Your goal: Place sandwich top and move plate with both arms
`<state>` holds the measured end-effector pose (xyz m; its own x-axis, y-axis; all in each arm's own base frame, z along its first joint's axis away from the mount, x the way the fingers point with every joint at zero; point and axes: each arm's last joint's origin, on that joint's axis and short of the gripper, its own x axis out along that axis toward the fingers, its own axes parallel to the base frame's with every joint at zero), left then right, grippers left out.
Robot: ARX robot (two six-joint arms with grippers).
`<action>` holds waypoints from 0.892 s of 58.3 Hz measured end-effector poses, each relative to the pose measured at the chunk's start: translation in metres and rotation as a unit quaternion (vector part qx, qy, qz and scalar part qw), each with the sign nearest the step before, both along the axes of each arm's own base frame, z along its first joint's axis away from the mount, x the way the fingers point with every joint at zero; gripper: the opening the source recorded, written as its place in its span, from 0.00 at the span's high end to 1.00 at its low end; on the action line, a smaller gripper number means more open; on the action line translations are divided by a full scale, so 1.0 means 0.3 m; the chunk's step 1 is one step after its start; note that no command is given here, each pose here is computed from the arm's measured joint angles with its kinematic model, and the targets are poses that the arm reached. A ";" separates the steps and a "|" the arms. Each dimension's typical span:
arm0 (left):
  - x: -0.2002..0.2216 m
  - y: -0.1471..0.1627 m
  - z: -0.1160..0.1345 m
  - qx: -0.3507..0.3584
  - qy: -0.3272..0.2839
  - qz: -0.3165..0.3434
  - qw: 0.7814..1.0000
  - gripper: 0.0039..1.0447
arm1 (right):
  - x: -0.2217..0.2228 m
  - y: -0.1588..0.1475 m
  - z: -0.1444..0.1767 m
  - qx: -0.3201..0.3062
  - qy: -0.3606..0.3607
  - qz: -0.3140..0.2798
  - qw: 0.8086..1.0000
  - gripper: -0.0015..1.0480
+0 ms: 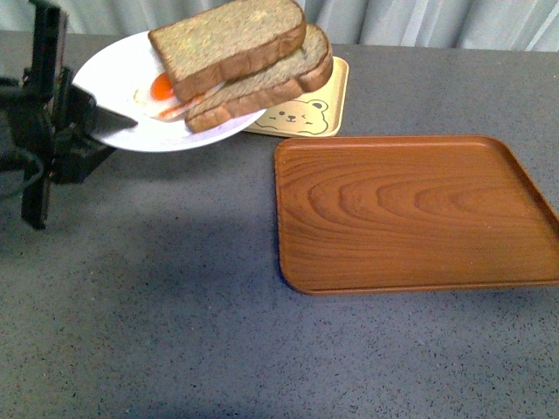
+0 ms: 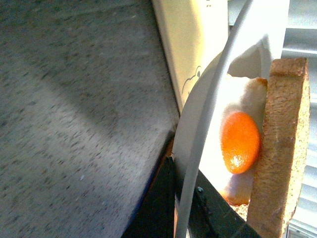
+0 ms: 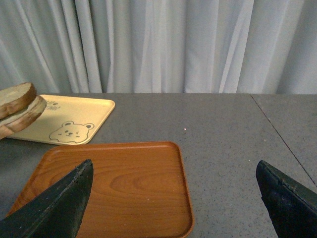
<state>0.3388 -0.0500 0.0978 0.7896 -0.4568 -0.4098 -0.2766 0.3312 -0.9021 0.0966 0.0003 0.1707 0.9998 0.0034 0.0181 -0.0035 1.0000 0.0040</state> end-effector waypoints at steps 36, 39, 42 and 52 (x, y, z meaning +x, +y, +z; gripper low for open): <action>0.447 -0.222 -0.065 0.058 0.018 -0.045 0.997 0.98 | 0.000 0.000 0.000 0.000 0.000 0.000 1.000 0.09; 0.462 -0.227 -0.073 0.061 0.020 -0.047 0.997 0.98 | 0.000 0.000 0.000 0.000 0.000 0.000 1.000 0.09; 0.477 -0.230 -0.081 0.066 0.022 -0.048 0.996 0.98 | 0.000 0.000 0.000 0.000 0.000 0.000 1.000 0.09; 0.510 -0.233 -0.104 0.076 0.028 -0.052 0.995 0.92 | 0.000 0.000 0.000 0.000 0.000 0.000 1.000 0.09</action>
<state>0.4919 -0.1199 0.0666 0.7151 -0.4649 -0.5220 -0.2819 0.4915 -0.8240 0.0966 0.0003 0.1707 0.9998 0.0034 0.0181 -0.0035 1.0000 0.0040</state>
